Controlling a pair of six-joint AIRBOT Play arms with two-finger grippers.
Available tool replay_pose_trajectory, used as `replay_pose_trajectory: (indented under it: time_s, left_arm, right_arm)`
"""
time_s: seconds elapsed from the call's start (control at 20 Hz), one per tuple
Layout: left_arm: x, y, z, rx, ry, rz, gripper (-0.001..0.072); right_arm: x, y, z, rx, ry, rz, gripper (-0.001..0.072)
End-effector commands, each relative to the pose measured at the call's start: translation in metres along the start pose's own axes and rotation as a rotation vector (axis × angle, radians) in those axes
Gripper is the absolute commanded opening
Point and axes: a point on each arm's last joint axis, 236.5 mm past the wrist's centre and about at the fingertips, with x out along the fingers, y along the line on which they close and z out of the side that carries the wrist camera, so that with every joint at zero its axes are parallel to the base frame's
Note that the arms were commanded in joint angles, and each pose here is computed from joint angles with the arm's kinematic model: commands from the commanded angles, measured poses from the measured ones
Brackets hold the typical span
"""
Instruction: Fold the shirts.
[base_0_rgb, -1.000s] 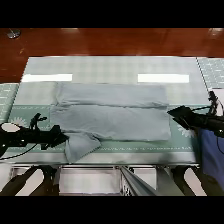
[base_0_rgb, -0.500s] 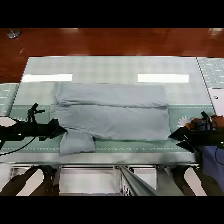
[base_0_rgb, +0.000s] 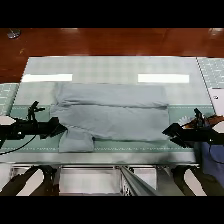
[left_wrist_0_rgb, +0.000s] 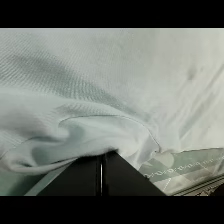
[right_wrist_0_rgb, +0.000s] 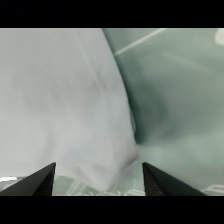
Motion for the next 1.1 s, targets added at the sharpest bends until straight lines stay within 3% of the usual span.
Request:
replay_pose_trajectory:
  time_s: [0.0,0.15,0.2,0.25,0.3,0.35,0.4,0.85,1.05]
  left_arm:
    - [0.0,-0.001,0.001,0.002,-0.005,-0.001,0.0026]
    - [0.0,-0.001,0.001,0.001,-0.004,-0.001,0.0026]
    - [0.0,-0.001,0.001,0.001,-0.004,-0.001,0.0026]
    - [0.0,-0.001,0.001,0.002,-0.005,-0.001,0.0026]
    - [-0.001,-0.001,0.002,0.002,-0.006,-0.001,0.0026]
    - [-0.001,-0.002,0.003,0.004,-0.009,-0.001,0.0026]
    - [-0.002,-0.003,0.005,0.008,-0.013,-0.002,0.0026]
    - [-0.074,-0.071,0.114,0.156,-0.304,-0.023,0.0025]
    - [-0.061,-0.103,0.158,0.198,-0.252,-0.037,0.0025]
  right_arm:
    - [0.002,0.005,0.013,0.019,-0.059,0.006,0.0618]
    - [0.014,0.001,0.006,0.051,0.012,0.004,0.0617]
    - [0.019,0.005,0.004,0.037,0.039,0.024,0.0571]
    - [0.021,0.01,0.004,0.032,0.052,0.047,0.0466]
    - [0.022,0.018,0.005,0.02,0.058,0.081,0.0317]
    - [0.021,0.026,0.006,-0.007,0.061,0.113,0.0077]
    - [0.019,0.033,0.007,-0.033,0.062,0.143,0.0017]
    - [-0.065,0.089,0.1,-0.224,-0.191,0.151,0.0017]
    - [-0.061,0.123,0.143,-0.255,-0.213,0.158,0.0017]
